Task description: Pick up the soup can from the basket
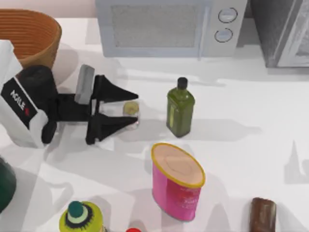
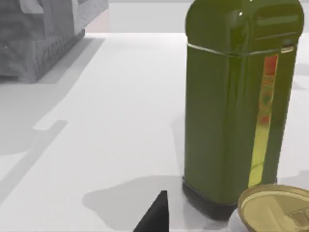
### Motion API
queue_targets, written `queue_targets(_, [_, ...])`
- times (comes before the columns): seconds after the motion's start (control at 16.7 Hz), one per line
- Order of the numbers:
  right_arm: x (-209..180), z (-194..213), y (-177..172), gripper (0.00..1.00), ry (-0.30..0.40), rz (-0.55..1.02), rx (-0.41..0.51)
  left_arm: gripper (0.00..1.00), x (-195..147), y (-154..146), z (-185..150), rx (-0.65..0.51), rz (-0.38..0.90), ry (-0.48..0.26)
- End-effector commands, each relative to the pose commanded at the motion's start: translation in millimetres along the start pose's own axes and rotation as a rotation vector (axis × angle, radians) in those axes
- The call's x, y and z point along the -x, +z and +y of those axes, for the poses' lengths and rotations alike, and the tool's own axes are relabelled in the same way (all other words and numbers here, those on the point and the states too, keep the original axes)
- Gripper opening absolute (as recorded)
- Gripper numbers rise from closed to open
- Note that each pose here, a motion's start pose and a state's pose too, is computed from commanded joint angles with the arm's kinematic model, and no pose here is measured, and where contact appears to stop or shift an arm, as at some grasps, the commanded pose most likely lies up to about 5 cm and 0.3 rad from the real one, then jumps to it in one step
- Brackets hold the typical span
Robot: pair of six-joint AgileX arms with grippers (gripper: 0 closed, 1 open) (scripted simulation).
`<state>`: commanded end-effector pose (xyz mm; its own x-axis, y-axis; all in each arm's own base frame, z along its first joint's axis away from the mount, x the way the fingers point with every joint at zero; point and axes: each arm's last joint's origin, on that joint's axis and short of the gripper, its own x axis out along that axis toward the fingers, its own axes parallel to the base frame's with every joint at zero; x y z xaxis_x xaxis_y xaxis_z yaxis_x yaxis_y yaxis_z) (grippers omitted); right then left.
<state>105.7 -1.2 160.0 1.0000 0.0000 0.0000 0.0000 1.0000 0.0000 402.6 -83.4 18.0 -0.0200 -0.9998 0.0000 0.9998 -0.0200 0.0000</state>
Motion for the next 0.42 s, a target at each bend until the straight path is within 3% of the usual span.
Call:
queue_targets(0.12, [0.0, 0.0, 0.0, 1.00, 0.000, 0.000, 0.000, 1.00, 0.0, 0.0, 0.0, 0.000, 0.000, 0.000])
queue_targets(0.42, [0.0, 0.0, 0.0, 1.00, 0.000, 0.000, 0.000, 1.00, 0.0, 0.0, 0.0, 0.000, 0.000, 0.000])
